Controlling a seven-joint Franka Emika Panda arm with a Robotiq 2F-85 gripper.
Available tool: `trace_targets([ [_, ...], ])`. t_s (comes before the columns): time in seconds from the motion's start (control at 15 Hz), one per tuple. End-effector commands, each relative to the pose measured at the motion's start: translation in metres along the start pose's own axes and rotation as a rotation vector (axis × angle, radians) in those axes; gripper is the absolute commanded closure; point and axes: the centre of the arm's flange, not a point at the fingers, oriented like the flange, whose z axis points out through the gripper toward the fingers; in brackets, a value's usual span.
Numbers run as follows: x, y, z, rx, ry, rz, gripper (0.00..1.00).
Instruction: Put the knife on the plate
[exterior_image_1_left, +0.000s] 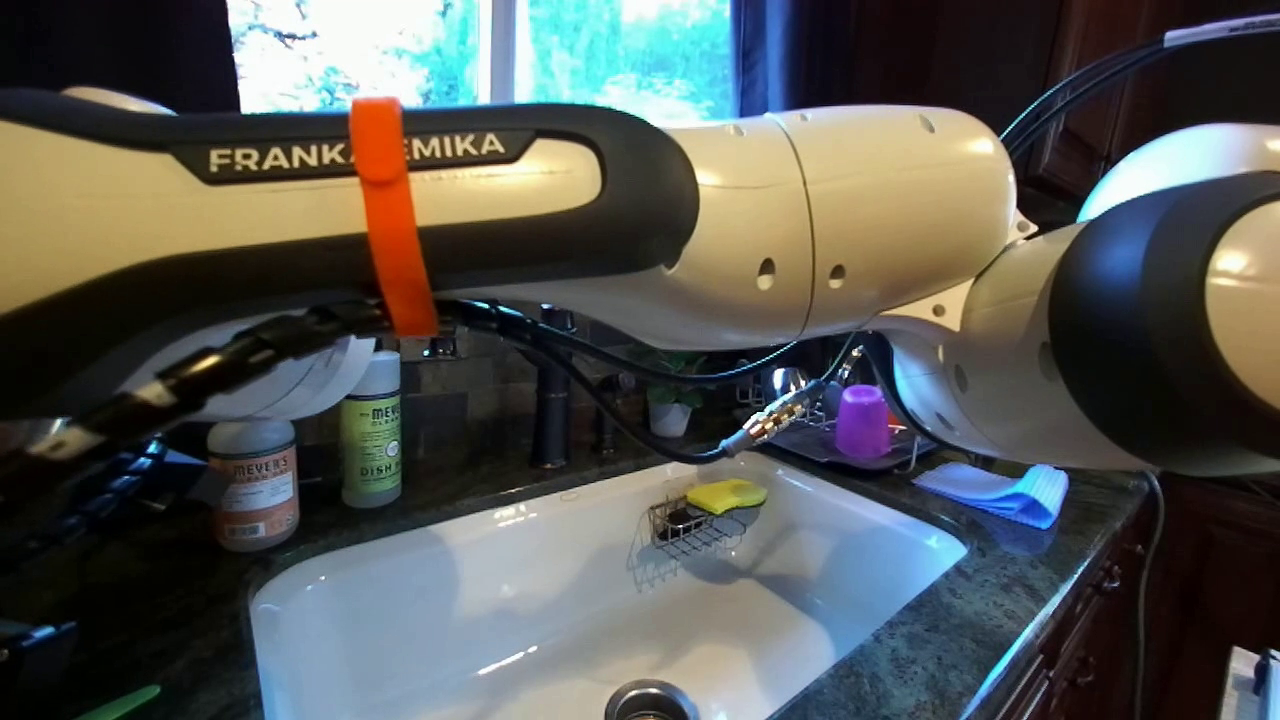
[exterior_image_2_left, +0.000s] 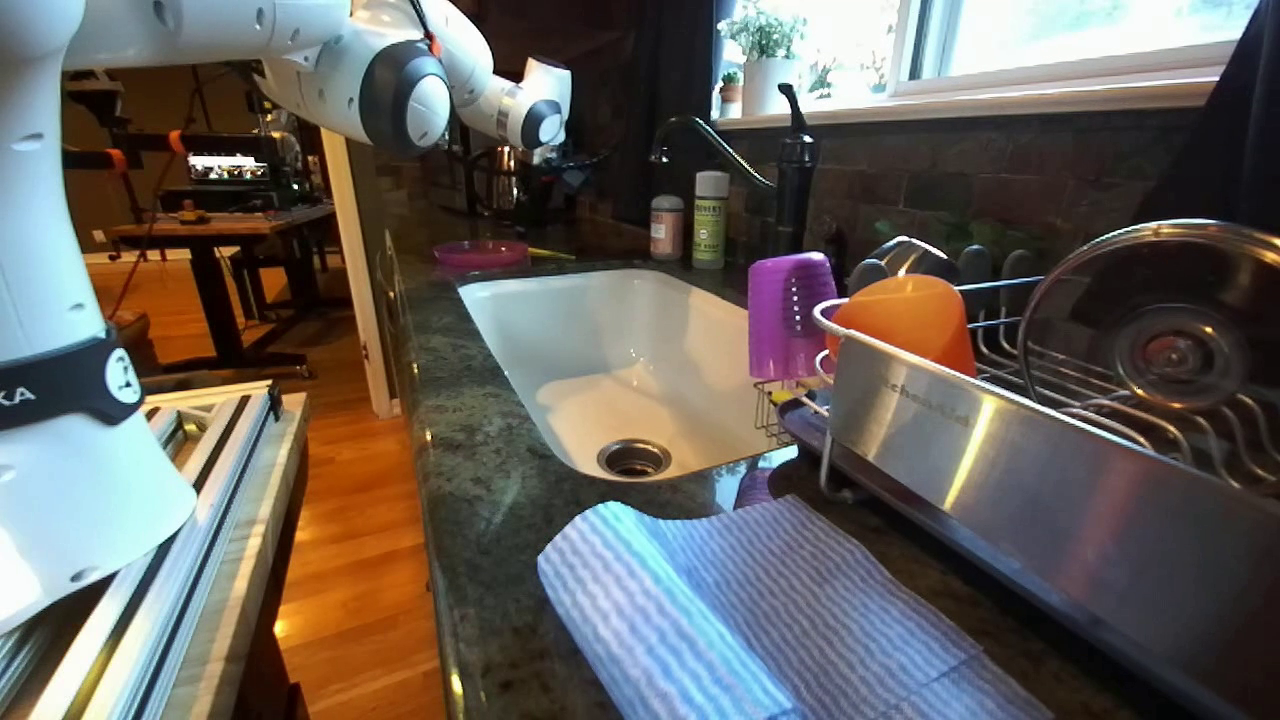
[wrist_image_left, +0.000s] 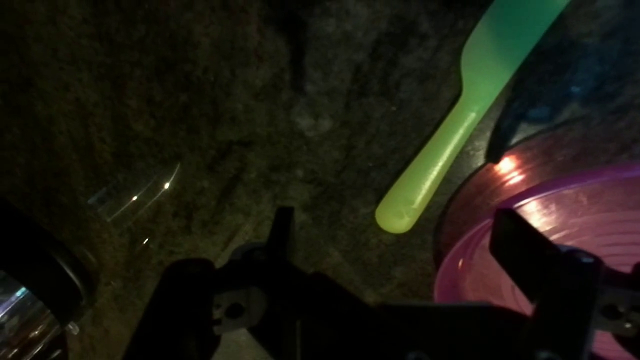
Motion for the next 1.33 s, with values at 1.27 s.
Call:
trace_targets([
  [1.27, 0.007, 0.032, 0.024, 0.081, 0.021, 0.146, 0.00],
])
